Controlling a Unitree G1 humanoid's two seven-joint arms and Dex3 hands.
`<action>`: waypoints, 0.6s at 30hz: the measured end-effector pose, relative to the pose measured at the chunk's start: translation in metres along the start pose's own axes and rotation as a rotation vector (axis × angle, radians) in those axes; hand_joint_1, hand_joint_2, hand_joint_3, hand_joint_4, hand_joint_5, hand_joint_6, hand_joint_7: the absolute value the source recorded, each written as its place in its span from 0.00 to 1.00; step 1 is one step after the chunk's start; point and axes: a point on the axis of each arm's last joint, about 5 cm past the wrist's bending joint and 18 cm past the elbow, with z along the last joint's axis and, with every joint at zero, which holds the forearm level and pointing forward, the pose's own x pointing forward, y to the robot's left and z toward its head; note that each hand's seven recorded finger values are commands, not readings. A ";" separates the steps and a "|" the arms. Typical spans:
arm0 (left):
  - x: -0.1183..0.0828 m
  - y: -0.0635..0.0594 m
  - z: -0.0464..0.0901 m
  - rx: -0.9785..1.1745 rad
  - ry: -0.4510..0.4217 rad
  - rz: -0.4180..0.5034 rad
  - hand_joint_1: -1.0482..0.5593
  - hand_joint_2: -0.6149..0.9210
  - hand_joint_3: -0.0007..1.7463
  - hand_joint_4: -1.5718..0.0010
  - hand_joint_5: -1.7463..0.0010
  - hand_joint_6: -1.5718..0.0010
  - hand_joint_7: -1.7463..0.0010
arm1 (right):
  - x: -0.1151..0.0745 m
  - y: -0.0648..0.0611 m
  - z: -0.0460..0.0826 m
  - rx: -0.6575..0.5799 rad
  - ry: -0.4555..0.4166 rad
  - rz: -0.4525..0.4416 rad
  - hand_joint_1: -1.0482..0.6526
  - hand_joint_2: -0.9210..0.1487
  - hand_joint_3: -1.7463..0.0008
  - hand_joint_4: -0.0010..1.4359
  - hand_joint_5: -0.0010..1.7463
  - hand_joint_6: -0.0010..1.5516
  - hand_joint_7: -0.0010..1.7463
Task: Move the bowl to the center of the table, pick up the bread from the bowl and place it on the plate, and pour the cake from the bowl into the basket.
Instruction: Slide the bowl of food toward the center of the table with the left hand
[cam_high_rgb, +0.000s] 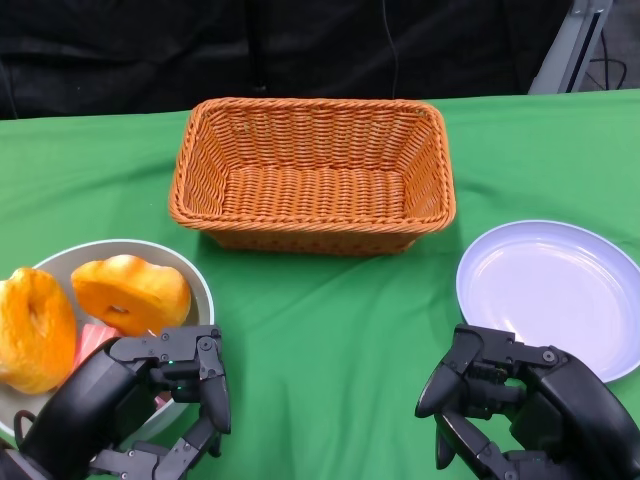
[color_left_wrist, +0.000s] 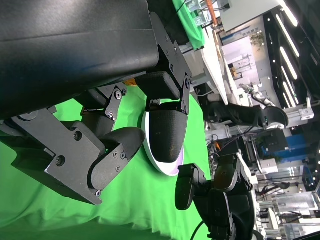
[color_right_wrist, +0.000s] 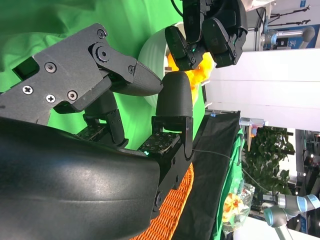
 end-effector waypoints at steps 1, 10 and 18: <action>0.000 0.000 0.000 0.000 0.000 0.000 0.61 0.69 0.75 0.51 0.05 0.52 0.15 | 0.000 0.000 -0.001 -0.004 -0.004 -0.001 0.50 0.32 0.43 0.52 0.92 0.46 0.75; -0.003 0.009 0.010 -0.026 -0.042 0.050 0.61 0.70 0.74 0.48 0.12 0.50 0.25 | 0.000 0.000 -0.006 -0.031 -0.018 -0.001 0.50 0.31 0.45 0.52 0.92 0.46 0.75; -0.008 0.035 0.031 -0.069 -0.082 0.092 0.34 0.99 0.09 0.50 0.50 0.41 0.82 | 0.001 -0.001 -0.010 -0.027 -0.012 0.000 0.49 0.26 0.49 0.51 0.91 0.46 0.74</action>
